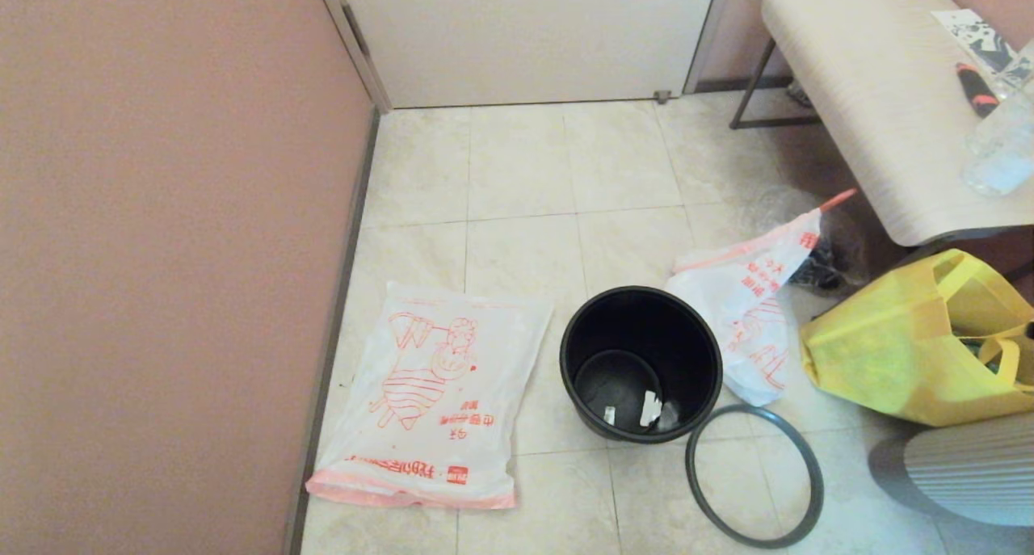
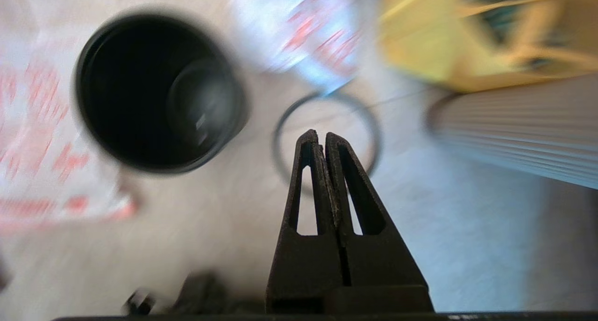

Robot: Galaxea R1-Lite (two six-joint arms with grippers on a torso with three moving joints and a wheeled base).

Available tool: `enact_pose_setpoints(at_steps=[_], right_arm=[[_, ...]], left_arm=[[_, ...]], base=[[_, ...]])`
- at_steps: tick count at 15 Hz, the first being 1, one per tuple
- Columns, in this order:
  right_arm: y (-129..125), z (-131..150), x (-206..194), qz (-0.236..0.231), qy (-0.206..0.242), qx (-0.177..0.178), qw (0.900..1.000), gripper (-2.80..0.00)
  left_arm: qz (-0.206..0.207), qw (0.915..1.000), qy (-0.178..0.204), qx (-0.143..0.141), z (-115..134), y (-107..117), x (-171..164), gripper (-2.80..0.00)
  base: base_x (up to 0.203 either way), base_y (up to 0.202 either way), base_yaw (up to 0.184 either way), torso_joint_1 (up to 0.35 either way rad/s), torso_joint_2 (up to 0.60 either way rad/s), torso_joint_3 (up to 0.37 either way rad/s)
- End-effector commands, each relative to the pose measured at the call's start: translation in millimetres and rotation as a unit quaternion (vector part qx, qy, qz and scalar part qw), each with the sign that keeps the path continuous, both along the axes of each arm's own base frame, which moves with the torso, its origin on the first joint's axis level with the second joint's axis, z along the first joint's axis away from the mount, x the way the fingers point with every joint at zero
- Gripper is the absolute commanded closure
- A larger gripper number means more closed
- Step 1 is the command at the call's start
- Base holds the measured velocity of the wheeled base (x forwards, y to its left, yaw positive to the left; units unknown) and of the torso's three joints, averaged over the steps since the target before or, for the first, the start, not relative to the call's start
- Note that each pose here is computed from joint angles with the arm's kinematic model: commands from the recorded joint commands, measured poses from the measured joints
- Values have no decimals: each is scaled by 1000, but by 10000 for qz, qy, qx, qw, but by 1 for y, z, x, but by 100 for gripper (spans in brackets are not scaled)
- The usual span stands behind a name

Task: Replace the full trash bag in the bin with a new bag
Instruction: Pick up a new trash bag

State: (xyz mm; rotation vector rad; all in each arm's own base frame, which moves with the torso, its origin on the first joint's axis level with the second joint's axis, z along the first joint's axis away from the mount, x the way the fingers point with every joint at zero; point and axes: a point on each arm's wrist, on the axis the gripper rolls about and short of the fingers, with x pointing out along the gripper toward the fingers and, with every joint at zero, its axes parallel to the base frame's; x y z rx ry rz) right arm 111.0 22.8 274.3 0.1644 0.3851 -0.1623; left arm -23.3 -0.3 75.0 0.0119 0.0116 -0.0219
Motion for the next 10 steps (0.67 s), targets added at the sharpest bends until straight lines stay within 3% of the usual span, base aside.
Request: enact_pose_setpoints(at_steps=[1, 3, 5, 8, 10], right_arm=[[-22, -4, -65, -441, -879, 66, 9951, 0], [-31, -17, -102, -901, -1302, -194, 9872, 0], [-33, -38, -130, -1089, -1545, -681, 9796, 0], [-31, -78, -136, -803, -1544, -1414, 9745, 0], [-29, -106, -135, -339, -1599, -1586, 9737, 0]], left_arm=[[2, 10000, 4, 9, 0, 0, 0, 0], [1, 10000, 5, 4, 0, 0, 0, 0], [-2, 10000, 7, 1, 0, 0, 0, 0], [2, 10000, 10, 1, 0, 0, 0, 0], [2, 10000, 3, 4, 0, 0, 0, 0]], base=[[0, 0, 0, 0, 0, 0], [0, 0, 0, 0, 0, 0], [0, 0, 0, 0, 0, 0], [0, 0, 0, 0, 0, 0], [0, 0, 0, 0, 0, 0]])
